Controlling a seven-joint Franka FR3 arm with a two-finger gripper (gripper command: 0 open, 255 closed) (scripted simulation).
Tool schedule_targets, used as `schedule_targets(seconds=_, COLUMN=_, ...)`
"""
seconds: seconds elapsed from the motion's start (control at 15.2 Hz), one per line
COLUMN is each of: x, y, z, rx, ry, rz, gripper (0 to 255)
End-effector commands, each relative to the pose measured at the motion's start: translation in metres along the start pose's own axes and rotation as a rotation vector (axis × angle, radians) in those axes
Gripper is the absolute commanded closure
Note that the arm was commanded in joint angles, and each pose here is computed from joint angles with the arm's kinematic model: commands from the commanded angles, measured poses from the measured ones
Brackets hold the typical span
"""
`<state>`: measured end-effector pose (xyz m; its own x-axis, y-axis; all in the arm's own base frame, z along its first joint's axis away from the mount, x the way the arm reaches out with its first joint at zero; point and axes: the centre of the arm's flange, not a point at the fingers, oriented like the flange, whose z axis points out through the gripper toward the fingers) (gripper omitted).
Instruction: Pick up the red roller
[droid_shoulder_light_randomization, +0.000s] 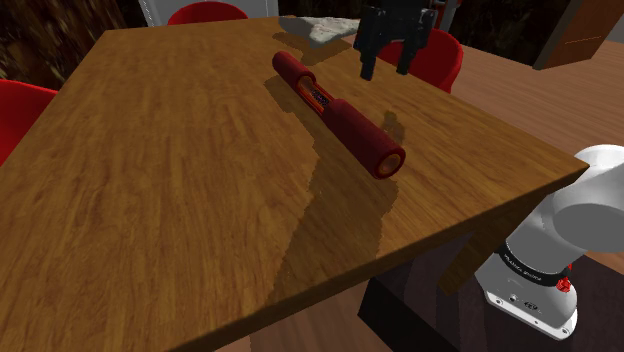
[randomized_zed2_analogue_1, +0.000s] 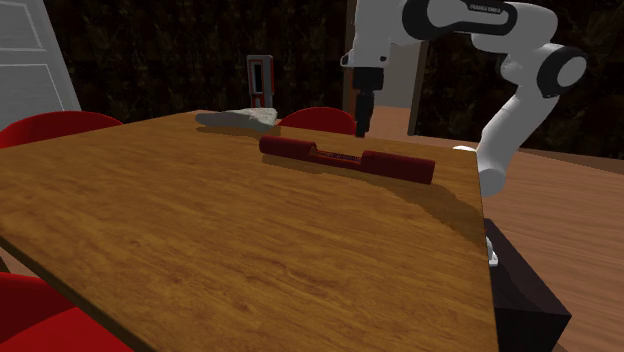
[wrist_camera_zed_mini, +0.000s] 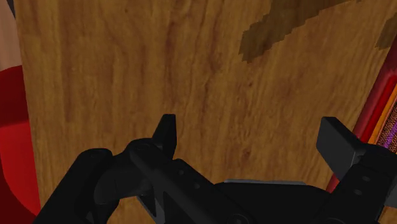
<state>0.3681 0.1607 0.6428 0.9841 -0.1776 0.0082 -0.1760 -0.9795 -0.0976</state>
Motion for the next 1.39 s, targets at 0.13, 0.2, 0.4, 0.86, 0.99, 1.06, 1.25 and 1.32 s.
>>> schedule_targets(seconds=0.13, x=0.017, y=-0.053, z=0.001, rx=-0.009, ry=0.002, rz=0.018, gripper=0)
schedule_targets(seconds=0.2, x=0.021, y=-0.066, z=0.002, rx=-0.011, ry=0.002, rz=0.022, gripper=0)
schedule_targets(seconds=0.4, x=0.033, y=-0.105, z=0.003, rx=-0.018, ry=0.004, rz=0.034, gripper=0)
schedule_targets(seconds=0.86, x=0.038, y=-0.117, z=0.029, rx=-0.021, ry=0.005, rz=0.039, gripper=0)
schedule_targets(seconds=0.99, x=0.038, y=-0.116, z=0.043, rx=-0.021, ry=0.005, rz=0.039, gripper=0)
schedule_targets(seconds=1.06, x=0.038, y=-0.116, z=0.043, rx=-0.021, ry=0.005, rz=0.039, gripper=0)
schedule_targets(seconds=1.25, x=0.038, y=-0.116, z=0.043, rx=-0.021, ry=0.005, rz=0.039, gripper=255)
schedule_targets(seconds=1.32, x=0.038, y=-0.116, z=0.043, rx=-0.021, ry=0.005, rz=0.039, gripper=255)
